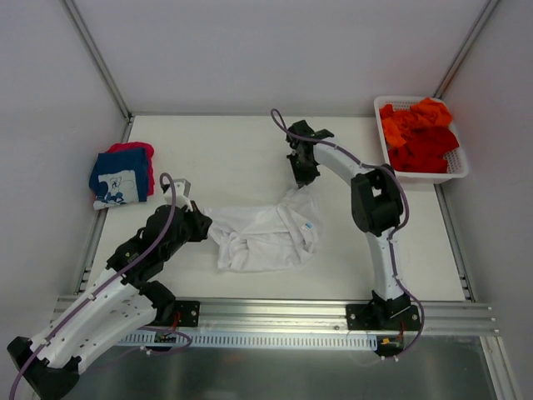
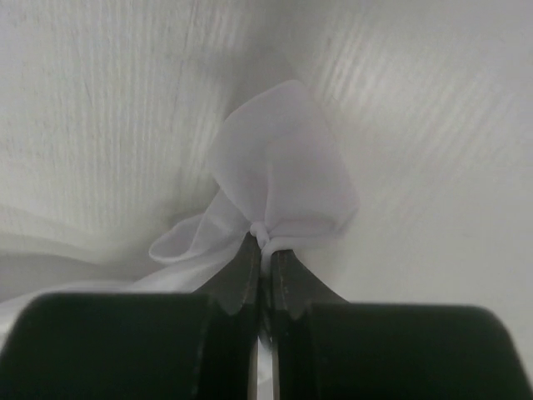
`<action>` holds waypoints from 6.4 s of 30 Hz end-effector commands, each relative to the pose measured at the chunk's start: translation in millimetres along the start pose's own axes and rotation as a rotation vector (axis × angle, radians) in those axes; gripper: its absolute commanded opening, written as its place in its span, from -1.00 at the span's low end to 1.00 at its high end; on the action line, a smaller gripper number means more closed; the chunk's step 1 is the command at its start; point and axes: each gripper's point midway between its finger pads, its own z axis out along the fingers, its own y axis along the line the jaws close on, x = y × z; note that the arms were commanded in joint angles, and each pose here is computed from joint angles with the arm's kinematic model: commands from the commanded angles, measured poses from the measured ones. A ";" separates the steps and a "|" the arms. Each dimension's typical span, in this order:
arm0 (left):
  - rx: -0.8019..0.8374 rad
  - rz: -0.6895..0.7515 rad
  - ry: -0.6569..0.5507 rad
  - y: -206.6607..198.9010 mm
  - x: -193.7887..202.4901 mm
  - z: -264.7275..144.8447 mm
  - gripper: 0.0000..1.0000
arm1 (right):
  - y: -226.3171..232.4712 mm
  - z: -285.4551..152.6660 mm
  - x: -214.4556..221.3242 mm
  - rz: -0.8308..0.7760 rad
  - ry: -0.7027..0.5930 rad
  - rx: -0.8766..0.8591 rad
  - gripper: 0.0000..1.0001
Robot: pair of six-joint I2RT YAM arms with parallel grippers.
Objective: Fold and stack the t-shirts
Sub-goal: Flatten the tshirt out
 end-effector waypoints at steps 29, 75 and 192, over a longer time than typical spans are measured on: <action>0.083 0.025 -0.542 -29.7 -205.6 -195.3 -1.00 | -60.2 -521.0 135.8 -0.024 -1.069 -0.050 -0.99; -0.302 0.107 -0.051 17.6 -74.1 -2.8 -1.00 | -149.7 -146.2 34.5 0.278 -0.229 0.231 0.22; 0.243 -0.011 -0.512 -56.4 -207.7 -219.8 -1.00 | -9.5 -569.8 173.0 -0.057 -1.195 -0.381 -0.99</action>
